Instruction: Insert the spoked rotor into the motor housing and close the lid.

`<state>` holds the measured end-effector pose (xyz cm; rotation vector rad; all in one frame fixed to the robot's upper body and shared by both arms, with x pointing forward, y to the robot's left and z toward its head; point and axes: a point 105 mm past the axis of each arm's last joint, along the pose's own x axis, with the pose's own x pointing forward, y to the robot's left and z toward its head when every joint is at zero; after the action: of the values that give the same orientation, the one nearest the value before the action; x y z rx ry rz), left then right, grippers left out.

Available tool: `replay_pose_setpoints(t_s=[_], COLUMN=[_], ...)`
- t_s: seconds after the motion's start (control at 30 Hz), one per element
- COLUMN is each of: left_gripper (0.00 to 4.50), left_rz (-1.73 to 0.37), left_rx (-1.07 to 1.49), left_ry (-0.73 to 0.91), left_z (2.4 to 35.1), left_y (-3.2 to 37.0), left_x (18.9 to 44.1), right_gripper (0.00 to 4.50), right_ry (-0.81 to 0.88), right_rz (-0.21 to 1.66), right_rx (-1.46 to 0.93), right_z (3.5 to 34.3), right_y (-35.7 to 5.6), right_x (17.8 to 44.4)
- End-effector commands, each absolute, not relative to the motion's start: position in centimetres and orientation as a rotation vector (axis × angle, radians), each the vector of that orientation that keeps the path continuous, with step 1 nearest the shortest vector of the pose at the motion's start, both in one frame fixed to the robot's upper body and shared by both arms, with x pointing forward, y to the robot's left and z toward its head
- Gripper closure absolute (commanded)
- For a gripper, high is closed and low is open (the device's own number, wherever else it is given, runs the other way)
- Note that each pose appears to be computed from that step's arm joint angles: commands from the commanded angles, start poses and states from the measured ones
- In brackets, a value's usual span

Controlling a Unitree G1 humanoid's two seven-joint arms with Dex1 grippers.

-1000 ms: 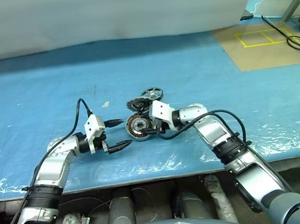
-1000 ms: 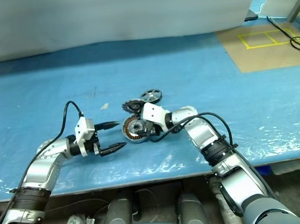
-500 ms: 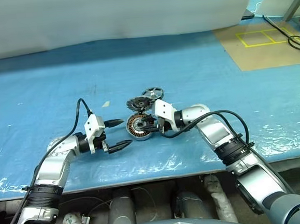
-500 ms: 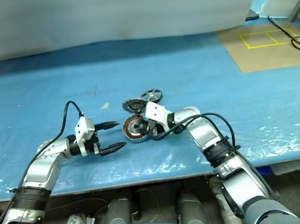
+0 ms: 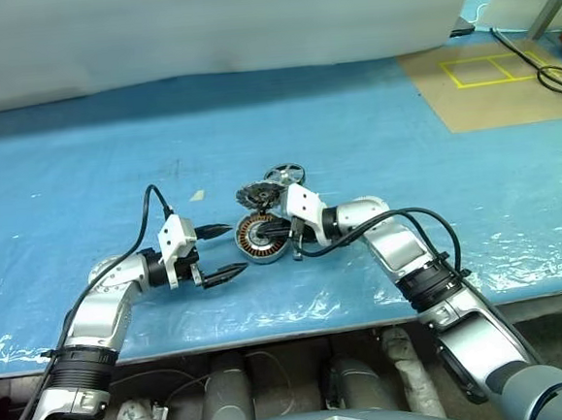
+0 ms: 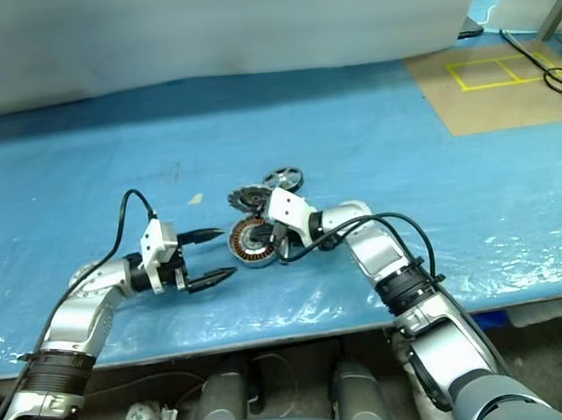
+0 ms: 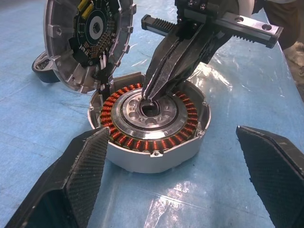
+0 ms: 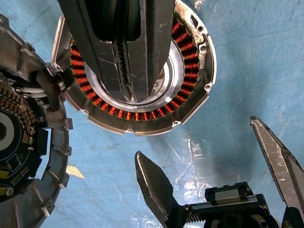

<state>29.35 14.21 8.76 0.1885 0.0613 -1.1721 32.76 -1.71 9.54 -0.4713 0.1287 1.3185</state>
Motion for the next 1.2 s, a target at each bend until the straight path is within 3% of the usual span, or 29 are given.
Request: replay_pose_setpoints(t_s=[0.03,0.33,0.47,0.8,1.2], left_gripper=[0.00,0.00,0.00,0.00,0.00], left_rz=[-1.177,-1.174,-1.173,-1.181,-1.190], left_rx=[0.205,0.204,0.208,0.212,0.212], left_ry=[0.025,0.028,0.033,0.032,0.030], left_z=[9.5,9.4,9.3,9.3,9.2], left_y=[14.1,14.1,14.3,14.1,14.0], left_x=[29.3,29.1,29.1,29.3,29.3], right_gripper=[4.47,4.47,4.47,4.47,4.47], right_ry=[0.118,0.253,0.314,0.298,0.268], right_rz=[1.330,1.272,1.328,1.274,1.219], right_rx=[-0.483,-0.408,-0.229,0.085,-0.091], right_z=[9.8,7.6,8.5,12.0,10.1], right_y=[-1.0,-2.1,-2.1,-2.0,-1.3], right_x=[32.9,33.9,32.7,33.5,33.4])
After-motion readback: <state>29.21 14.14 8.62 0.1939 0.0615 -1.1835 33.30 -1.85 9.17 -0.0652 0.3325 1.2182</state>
